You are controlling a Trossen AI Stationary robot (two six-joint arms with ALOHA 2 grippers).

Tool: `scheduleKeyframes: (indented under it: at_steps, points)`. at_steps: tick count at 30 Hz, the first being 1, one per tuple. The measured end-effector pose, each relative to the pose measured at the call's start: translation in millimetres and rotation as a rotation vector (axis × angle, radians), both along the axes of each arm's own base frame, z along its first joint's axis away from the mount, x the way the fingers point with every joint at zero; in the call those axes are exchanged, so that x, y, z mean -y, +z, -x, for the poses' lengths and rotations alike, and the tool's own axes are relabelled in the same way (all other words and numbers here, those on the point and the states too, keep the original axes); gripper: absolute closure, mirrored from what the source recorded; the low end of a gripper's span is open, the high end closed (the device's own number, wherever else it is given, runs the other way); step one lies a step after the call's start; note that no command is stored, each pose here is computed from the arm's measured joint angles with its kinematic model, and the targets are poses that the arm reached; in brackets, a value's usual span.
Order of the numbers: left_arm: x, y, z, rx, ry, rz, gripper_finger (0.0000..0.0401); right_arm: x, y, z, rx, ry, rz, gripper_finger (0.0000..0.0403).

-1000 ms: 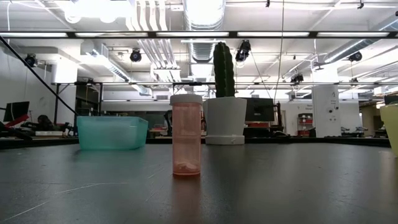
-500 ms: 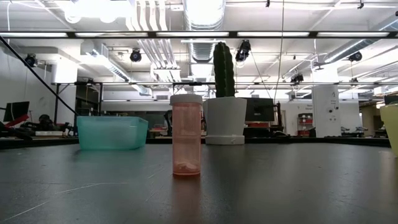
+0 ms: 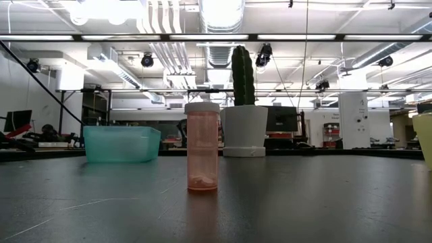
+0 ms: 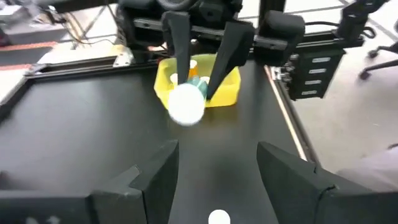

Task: Pick and place medicine bottles into bin by pill shape (circle, oval)
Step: Put the blue tablet bottle into the yellow bin

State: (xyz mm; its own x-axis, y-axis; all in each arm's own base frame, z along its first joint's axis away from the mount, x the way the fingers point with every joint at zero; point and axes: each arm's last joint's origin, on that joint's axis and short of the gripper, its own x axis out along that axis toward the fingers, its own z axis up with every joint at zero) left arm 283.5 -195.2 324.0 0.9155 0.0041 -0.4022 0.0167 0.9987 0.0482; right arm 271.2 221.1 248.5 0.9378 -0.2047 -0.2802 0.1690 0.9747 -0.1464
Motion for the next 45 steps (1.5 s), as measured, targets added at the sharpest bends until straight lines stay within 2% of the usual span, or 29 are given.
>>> scheduleKeyframes:
  at_steps: [4, 7, 15, 21, 25, 35, 41, 45]
  points:
    - [1, -3, 0, 0.037, 0.030, -0.020, 0.0200, 0, -10, 20, 0.023, -0.048, -0.007, 0.0299]
    - [3, -12, -3, 0.131, 0.005, -0.023, 0.0200, -4, -19, 30, 0.071, -0.052, -0.008, 0.0299]
    - [-4, -39, -2, 0.372, 0.005, 0.084, 0.0200, -5, -25, 44, 0.251, 0.030, -0.005, 0.0298]
    - [-13, -54, -3, 0.482, 0.037, 0.163, 0.0200, 3, -23, 52, 0.394, 0.143, -0.034, 0.0298]
    - [-15, -62, -16, 0.555, 0.038, 0.170, 0.0200, 7, -20, 52, 0.455, 0.194, -0.039, 0.0298]
    - [-8, -83, -60, 0.743, -0.056, 0.172, 0.0200, 9, -8, 44, 0.513, 0.242, -0.019, 0.0298]
    - [-6, -77, -80, 0.794, -0.071, 0.162, 0.0200, 9, -8, 44, 0.516, 0.243, -0.014, 0.0298]
    - [-8, -73, -85, 0.804, -0.090, 0.162, 0.0200, 9, -8, 44, 0.516, 0.244, -0.013, 0.0298]
